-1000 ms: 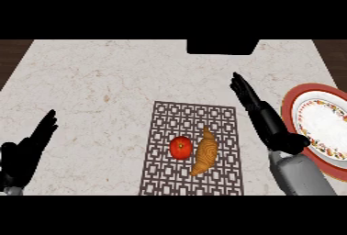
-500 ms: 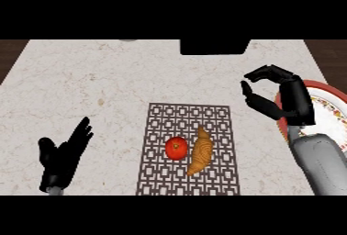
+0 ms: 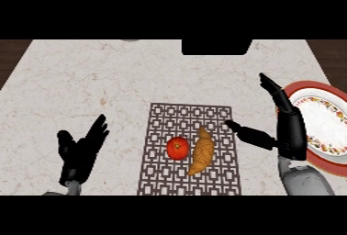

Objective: Pick the tomato from the placemat and place it in the plate

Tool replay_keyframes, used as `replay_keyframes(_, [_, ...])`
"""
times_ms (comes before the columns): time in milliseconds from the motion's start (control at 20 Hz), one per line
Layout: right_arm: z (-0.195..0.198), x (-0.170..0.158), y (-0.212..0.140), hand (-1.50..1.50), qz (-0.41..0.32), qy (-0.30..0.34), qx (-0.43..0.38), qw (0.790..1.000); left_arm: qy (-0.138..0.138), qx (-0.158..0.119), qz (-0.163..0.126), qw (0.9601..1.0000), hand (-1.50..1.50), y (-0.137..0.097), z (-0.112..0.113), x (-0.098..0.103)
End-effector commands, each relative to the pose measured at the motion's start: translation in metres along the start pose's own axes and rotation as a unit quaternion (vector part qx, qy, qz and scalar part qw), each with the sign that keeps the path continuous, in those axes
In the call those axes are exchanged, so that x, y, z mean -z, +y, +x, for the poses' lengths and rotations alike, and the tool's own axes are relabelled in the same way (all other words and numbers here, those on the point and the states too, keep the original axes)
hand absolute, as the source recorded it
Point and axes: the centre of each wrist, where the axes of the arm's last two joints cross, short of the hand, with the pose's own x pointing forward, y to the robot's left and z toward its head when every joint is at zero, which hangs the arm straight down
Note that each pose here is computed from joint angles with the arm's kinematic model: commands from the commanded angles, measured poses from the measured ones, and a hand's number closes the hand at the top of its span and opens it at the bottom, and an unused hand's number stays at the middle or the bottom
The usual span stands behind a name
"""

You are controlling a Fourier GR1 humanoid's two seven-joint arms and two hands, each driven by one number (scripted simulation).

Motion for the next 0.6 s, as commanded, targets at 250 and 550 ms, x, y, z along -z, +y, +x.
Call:
replay_keyframes(250, [0.037, 0.002, -0.003, -1.5, 0.195, 0.07, -0.175, 0.962, -0.004, -0.008, -0.006, 0.9999, 0.0, -0.012, 0.008, 0.011])
replay_keyframes(550, [0.079, -0.01, 0.005, -1.5, 0.262, 0.108, -0.245, 0.927, 0.001, -0.006, -0.011, 0.9999, 0.0, -0.005, 0.005, 0.007])
